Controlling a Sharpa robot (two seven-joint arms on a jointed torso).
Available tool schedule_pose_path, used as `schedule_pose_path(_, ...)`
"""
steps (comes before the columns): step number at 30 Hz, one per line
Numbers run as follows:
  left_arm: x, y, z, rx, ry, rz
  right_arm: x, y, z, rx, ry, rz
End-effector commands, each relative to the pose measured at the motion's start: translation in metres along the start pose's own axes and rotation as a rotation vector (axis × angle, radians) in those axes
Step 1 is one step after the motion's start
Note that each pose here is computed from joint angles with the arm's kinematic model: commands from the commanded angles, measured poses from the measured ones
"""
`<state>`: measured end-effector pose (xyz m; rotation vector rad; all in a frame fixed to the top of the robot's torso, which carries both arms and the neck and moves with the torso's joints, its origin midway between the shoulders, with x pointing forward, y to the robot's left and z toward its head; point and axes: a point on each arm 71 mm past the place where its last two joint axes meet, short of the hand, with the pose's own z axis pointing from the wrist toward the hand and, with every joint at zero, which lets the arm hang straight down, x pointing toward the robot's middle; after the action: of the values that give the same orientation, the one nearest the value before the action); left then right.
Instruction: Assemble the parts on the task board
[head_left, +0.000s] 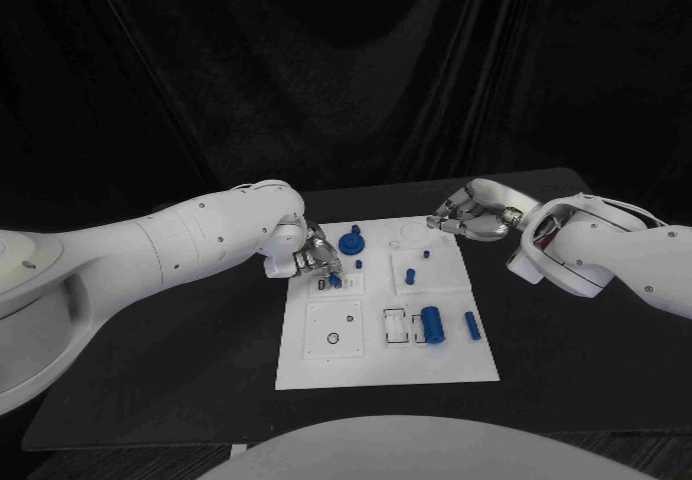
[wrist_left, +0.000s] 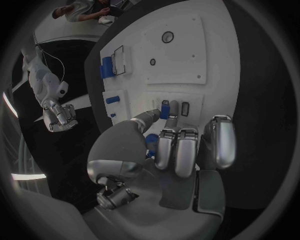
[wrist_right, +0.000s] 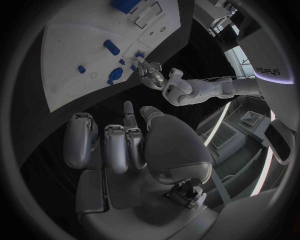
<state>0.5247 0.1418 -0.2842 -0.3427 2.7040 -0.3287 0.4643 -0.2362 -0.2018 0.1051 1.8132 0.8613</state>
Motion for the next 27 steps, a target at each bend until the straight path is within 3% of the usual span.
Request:
schedule_pose_path(1, 0.0021, 0.0008, 0.0011, 0.001, 0.017, 0.005, 0.0015, -0.001, -0.0004, 0.008, 0.01, 0.002)
schedule_pose_path(27, 0.0066, 0.0033, 0.005, 0.0, 0.026, 0.001, 0.0037, -0.0025, 0.0002, 0.019, 0.027, 0.003)
